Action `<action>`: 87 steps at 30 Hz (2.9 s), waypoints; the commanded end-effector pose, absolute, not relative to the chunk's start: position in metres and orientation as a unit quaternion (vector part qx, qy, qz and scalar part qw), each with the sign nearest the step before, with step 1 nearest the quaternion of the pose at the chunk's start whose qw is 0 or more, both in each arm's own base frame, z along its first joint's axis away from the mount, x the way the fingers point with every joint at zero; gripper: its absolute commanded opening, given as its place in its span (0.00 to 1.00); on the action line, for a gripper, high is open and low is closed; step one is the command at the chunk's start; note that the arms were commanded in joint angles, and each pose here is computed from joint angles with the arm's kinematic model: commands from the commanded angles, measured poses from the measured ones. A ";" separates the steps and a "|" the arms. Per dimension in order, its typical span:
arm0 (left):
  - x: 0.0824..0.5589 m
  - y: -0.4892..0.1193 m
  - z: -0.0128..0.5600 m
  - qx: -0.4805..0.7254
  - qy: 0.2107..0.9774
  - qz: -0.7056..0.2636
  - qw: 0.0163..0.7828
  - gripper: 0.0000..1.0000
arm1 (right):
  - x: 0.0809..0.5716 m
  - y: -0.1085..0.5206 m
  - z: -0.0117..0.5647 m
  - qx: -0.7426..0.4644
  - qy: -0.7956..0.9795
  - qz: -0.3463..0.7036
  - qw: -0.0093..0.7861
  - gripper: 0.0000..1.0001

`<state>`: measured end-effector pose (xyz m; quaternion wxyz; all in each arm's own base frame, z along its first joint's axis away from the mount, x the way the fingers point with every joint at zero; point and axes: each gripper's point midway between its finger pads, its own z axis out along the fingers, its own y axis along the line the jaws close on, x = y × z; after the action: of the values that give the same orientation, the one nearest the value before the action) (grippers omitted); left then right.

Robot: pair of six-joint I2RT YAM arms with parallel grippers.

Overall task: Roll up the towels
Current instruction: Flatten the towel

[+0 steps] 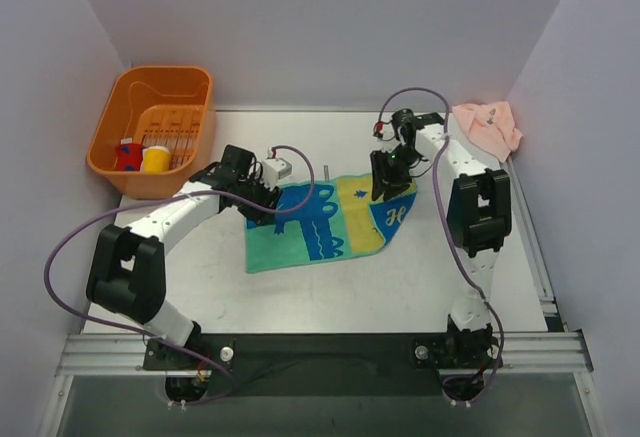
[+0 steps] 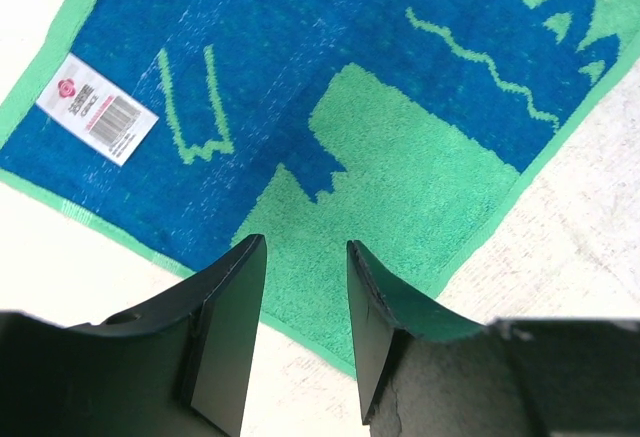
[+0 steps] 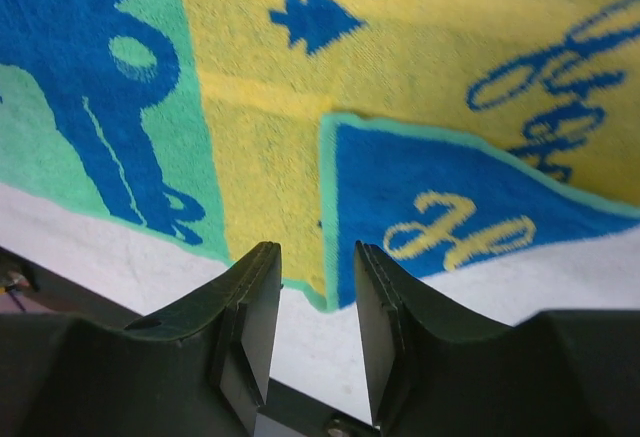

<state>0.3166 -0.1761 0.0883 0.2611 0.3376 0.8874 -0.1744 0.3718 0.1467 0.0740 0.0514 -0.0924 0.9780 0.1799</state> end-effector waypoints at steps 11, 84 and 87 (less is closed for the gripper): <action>0.316 -0.156 0.049 0.303 0.923 -0.130 0.200 0.49 | 0.390 0.159 0.033 -0.103 0.992 0.071 0.032 0.38; 0.270 -0.109 0.030 0.262 0.954 -0.120 0.086 0.24 | 0.219 0.067 0.012 -0.146 0.981 0.074 -0.103 0.11; 0.263 -0.095 0.016 0.266 0.959 -0.091 0.048 0.23 | 0.219 0.059 0.002 -0.153 0.980 0.045 -0.119 0.10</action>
<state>0.2609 -0.1070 0.0183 0.0666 0.2616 0.9550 -0.1231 0.2206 0.0704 0.0052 -0.0986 -0.1463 0.9804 0.0879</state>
